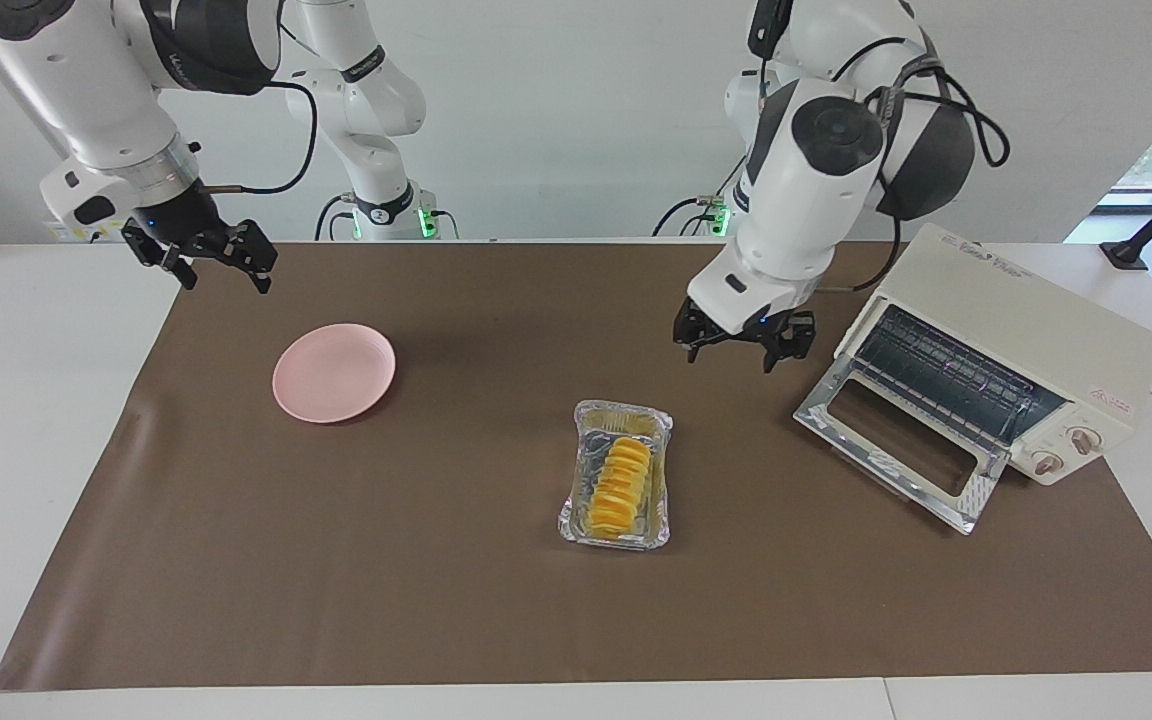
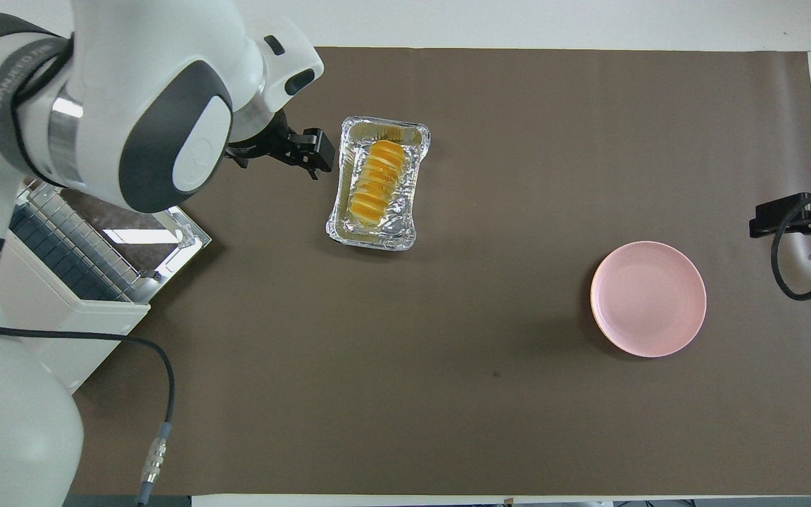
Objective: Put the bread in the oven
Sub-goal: 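Reach the left gripper to the foil tray and grasp its rim, then lift the foil tray with the left gripper toward the oven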
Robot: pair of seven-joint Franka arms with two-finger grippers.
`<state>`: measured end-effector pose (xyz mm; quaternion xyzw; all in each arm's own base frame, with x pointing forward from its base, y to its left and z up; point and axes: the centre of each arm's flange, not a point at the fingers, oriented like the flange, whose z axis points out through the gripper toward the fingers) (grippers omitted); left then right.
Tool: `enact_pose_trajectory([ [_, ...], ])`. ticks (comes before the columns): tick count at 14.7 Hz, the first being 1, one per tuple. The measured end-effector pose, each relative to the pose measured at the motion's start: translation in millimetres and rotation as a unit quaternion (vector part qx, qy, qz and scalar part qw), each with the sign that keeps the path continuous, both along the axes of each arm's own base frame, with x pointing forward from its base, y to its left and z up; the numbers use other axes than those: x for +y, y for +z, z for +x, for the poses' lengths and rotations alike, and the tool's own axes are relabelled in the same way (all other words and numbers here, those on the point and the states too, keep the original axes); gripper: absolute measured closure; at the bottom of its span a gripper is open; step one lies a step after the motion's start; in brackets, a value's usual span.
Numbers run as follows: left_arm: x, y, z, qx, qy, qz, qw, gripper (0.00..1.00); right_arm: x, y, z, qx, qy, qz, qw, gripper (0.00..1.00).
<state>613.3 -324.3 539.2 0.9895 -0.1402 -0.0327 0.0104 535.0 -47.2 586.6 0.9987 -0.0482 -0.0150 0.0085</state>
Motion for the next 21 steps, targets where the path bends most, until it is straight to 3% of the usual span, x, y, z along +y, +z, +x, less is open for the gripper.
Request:
enact_pose_trajectory([
  [2,-28,-4,-6,-0.004,-0.016,-0.002,1.0,0.0,-1,0,0.1,0.0,0.0,-0.004,1.0,0.0],
  [7,-107,-9,-48,-0.018,-0.028,-0.01,0.999,0.0,-1,0,0.0,0.0,0.001,-0.004,1.0,0.0],
  [13,-170,-72,-77,-0.023,-0.014,-0.011,1.0,0.0,1,0,0.1,0.0,0.002,-0.004,1.0,0.0],
  [15,-169,-87,-73,-0.028,-0.008,-0.012,1.0,0.0,1,0,0.1,0.0,0.002,-0.004,1.0,0.0],
  [17,-150,-99,-49,-0.05,0.012,-0.022,0.998,0.0,1,0,0.1,0.0,0.002,-0.004,1.0,0.0],
  [21,-161,-144,-45,-0.058,0.0,-0.008,0.998,0.0,1,0,0.1,0.0,0.002,-0.004,1.0,0.0],
])
